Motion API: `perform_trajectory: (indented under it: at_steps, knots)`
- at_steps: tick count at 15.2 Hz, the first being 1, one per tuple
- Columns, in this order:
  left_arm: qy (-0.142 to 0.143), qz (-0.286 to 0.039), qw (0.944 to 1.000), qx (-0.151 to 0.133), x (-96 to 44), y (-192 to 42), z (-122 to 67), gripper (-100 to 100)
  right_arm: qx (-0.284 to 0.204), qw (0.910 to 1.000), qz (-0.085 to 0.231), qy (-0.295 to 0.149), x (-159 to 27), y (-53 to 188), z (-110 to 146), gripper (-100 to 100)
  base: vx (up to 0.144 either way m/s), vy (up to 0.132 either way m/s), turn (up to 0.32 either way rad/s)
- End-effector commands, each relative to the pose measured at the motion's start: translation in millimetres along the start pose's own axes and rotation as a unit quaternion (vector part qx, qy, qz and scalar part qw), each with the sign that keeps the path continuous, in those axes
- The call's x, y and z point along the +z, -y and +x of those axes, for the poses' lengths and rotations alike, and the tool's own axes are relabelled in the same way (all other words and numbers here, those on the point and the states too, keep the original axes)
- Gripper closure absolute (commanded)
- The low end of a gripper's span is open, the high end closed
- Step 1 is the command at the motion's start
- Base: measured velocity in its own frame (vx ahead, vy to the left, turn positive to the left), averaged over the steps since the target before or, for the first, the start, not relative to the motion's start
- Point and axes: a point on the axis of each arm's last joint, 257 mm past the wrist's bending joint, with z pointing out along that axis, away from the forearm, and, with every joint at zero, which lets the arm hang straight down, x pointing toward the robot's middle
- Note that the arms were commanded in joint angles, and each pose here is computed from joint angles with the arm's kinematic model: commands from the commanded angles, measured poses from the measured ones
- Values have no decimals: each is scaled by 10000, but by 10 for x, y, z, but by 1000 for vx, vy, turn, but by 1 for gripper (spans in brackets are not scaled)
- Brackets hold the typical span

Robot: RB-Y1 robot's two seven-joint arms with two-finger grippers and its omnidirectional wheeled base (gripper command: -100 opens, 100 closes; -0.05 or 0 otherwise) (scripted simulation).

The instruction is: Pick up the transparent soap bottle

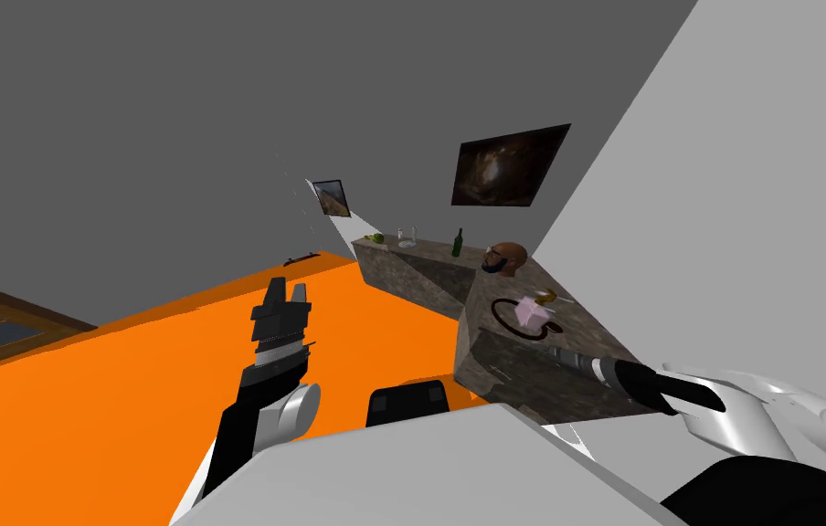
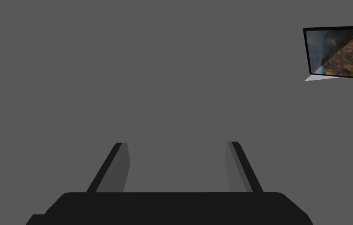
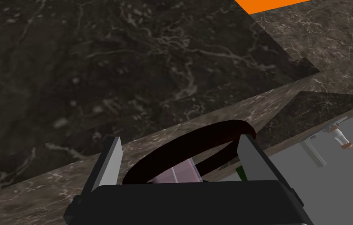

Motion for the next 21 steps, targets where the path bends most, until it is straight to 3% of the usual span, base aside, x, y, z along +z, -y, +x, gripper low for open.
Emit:
perform_trajectory:
  at_steps: [1,2,3,5,6,7,10,17,21]
  knots:
    - [0,0,10000,0,0,0,0,0,-136,9996,243,3,-95,124,-121,-100,27,72,106]
    - [0,0,10000,0,0,0,0,0,-189,9995,261,1,-107,120,-154,-100,21,56,28]
    - [0,0,10000,0,0,0,0,0,-254,9984,507,24,-188,290,-248,-100,23,65,73]
    - [0,0,10000,0,0,0,0,0,-353,9979,542,21,-210,279,-313,-100,18,49,53]
    - [0,0,10000,1,0,0,0,0,-458,9959,783,48,-303,423,-437,-100,18,50,75]
    - [0,0,10000,0,0,0,0,0,-511,9955,801,47,-315,415,-473,-100,25,55,82]
    - [0,0,10000,0,0,0,0,0,-742,9895,1234,109,-506,636,-741,-100,39,49,103]
    - [0,0,10000,1,0,0,0,0,-920,9852,1440,142,-611,698,-920,-100,22,26,33]
    - [0,0,10000,1,0,0,0,0,-1261,9724,1949,243,-882,861,-1320,-100,56,29,115]
